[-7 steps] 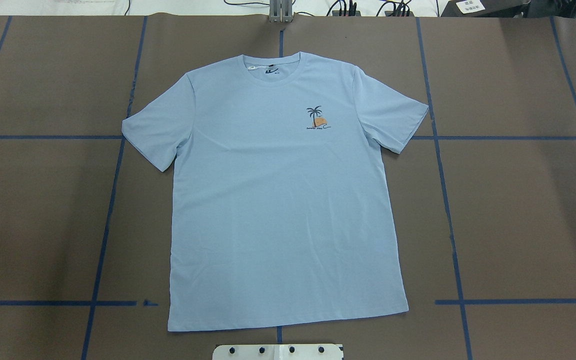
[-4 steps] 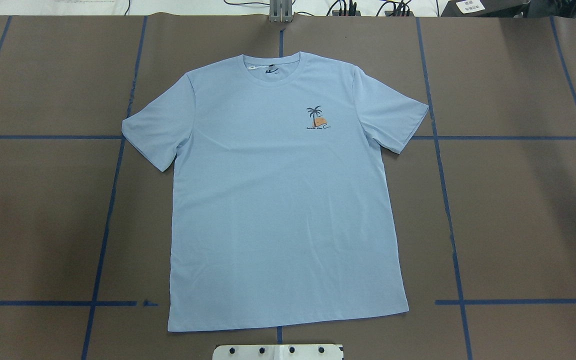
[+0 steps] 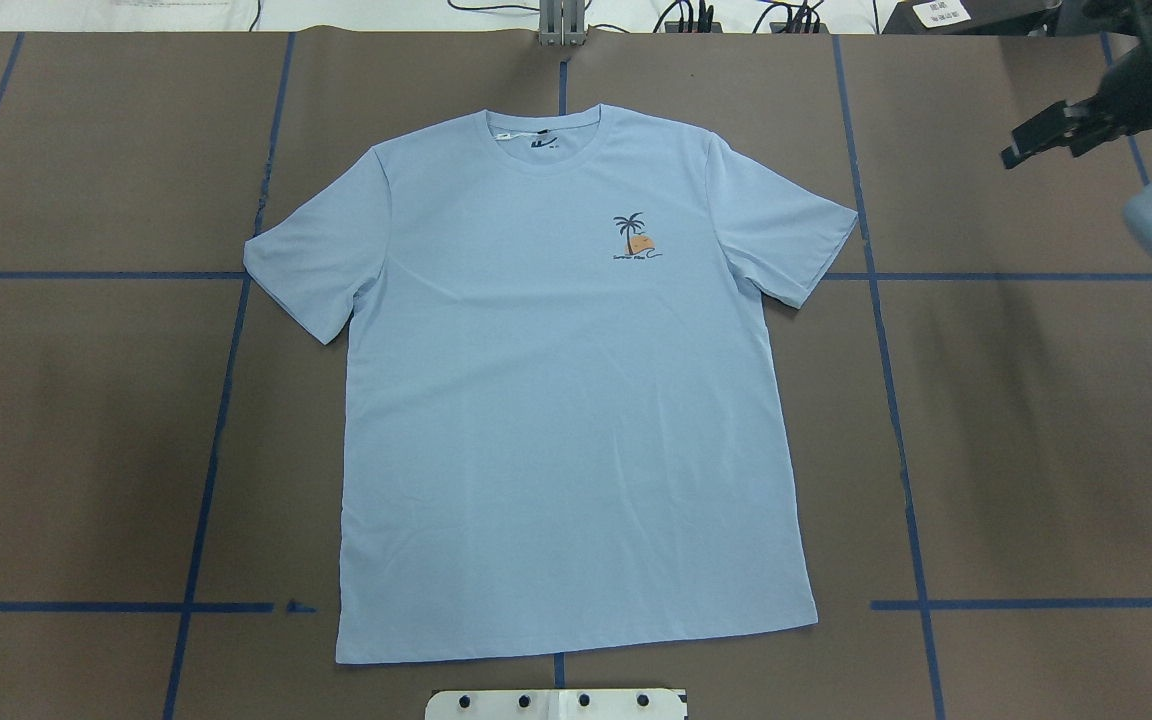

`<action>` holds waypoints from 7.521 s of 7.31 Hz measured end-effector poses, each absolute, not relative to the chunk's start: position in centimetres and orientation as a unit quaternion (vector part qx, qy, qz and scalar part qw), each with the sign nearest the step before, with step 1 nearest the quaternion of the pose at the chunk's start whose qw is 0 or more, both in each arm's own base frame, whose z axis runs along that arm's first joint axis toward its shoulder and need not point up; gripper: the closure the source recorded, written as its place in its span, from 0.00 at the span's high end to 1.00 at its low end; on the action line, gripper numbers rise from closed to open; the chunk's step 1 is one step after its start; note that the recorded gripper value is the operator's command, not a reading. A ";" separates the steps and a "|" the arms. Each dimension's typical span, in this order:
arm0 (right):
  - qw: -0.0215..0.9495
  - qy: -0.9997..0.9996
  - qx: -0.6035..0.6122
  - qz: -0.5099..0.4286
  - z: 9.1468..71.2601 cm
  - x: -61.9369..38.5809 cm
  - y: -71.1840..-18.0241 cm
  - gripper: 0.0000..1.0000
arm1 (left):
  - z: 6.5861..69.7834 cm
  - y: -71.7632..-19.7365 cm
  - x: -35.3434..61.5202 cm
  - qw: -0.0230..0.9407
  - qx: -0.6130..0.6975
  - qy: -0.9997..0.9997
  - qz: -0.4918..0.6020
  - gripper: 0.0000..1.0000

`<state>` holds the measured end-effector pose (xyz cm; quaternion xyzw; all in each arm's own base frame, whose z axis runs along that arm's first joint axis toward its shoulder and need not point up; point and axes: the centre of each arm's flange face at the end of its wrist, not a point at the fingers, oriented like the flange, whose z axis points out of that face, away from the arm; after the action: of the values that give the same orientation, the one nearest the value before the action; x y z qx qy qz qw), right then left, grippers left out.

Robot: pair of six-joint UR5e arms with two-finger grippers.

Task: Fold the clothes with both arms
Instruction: 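Move the right gripper to the sleeve nearest it and grasp it, then fold the grasped sleeve inward over the shirt body with the right gripper, then reach the left gripper to the other sleeve while the right gripper withdraws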

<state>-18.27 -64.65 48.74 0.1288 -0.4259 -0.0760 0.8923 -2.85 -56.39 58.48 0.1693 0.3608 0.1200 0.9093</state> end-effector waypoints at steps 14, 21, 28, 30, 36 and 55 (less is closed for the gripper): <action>0.914 -0.378 0.119 -0.087 46.5 -38.2 -65.9 0.00 | 58.9 -58.3 -2.3 0.897 0.193 0.375 0.133 1.00; 0.885 -0.432 0.165 -0.062 33.1 -46.1 -61.5 0.00 | 58.3 -58.8 -2.3 0.896 0.197 0.375 0.135 1.00; 0.909 -0.362 0.206 -0.004 25.5 -55.2 -68.7 1.00 | 57.1 -59.7 -2.5 0.897 0.199 0.377 0.120 1.00; 0.909 -0.384 0.163 -0.007 23.5 -54.1 -68.0 1.00 | 54.5 -60.9 -0.7 0.895 0.190 0.400 0.050 1.00; 0.920 -0.392 0.010 0.021 29.7 -32.1 -61.5 1.00 | 44.0 -58.7 26.5 0.876 0.134 0.448 -0.120 0.99; 0.922 -0.387 0.017 -0.020 34.8 -28.4 -59.1 1.00 | 35.6 -59.2 43.2 0.874 0.093 0.428 -0.211 0.00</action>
<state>-28.42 -59.09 34.83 0.0171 -0.3866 -0.0203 0.9219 43.23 -59.17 35.62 0.0931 0.4277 -0.2106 0.8741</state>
